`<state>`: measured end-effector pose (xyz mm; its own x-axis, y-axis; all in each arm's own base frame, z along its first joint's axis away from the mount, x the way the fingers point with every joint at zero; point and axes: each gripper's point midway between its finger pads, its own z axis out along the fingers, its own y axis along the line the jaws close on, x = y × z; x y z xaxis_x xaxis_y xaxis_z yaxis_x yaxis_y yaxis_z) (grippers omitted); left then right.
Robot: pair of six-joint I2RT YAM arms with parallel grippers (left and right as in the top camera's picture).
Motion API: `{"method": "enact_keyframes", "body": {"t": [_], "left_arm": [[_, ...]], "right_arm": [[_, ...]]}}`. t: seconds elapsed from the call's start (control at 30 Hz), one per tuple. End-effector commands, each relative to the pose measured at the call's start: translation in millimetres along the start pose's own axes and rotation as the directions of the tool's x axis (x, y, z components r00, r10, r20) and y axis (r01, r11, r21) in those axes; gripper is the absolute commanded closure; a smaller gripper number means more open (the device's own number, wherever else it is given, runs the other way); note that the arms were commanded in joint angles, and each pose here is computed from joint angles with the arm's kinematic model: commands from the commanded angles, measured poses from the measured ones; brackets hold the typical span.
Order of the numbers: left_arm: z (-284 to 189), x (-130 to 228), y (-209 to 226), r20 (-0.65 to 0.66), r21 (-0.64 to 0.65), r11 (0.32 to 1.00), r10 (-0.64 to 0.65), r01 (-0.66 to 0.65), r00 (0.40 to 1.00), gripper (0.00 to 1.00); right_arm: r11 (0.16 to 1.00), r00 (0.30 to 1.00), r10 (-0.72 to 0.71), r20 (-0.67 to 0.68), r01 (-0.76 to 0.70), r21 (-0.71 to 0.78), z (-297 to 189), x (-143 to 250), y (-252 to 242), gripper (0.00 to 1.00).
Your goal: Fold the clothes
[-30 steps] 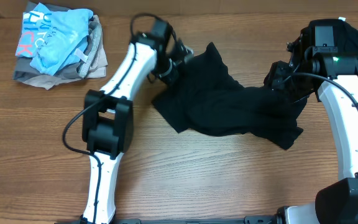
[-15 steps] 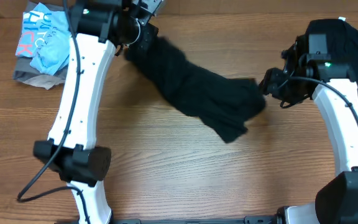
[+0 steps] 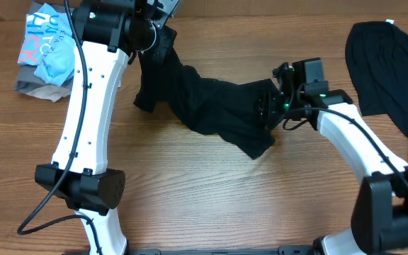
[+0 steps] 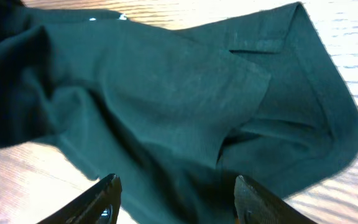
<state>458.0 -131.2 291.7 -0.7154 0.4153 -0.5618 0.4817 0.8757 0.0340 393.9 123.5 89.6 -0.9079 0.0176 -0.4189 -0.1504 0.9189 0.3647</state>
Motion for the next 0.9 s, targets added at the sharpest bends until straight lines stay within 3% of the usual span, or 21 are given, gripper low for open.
{"method": "enact_keyframes", "body": {"t": [0.0,0.27,0.33,0.37,0.4,0.57,0.87], "left_arm": [[-16,-6,0,0.035,-0.014,1.0,-0.006,0.006,0.999,0.96],[-16,-6,0,0.036,-0.014,1.0,-0.016,0.016,0.999,0.96],[-16,-6,0,0.036,-0.014,1.0,-0.016,0.017,0.999,0.96],[-16,-6,0,0.036,-0.014,1.0,-0.022,0.023,0.999,0.96],[-16,-6,0,0.036,-0.014,1.0,-0.025,0.026,0.999,0.96],[-16,-4,10,0.028,-0.064,0.996,-0.055,0.057,0.998,0.96],[-20,2,34,0.029,-0.128,0.981,-0.141,0.144,0.99,0.96]], "right_arm": [[0.997,0.996,0.071,-0.046,-0.069,0.033,27,11,-17,0.38],[0.993,0.992,0.119,-0.032,-0.118,0.029,49,7,-23,0.57],[0.993,0.993,0.121,-0.008,-0.121,0.01,49,1,-20,0.74],[0.991,0.991,0.132,0.013,-0.132,-0.015,49,-6,-16,0.89],[0.99,0.99,0.14,0.026,-0.139,-0.029,47,-11,-14,0.96],[0.987,0.977,0.162,0.138,-0.159,-0.037,19,-64,-24,0.96],[0.971,0.885,0.22,0.411,-0.241,0.0,-96,-172,-91,0.96]]}}
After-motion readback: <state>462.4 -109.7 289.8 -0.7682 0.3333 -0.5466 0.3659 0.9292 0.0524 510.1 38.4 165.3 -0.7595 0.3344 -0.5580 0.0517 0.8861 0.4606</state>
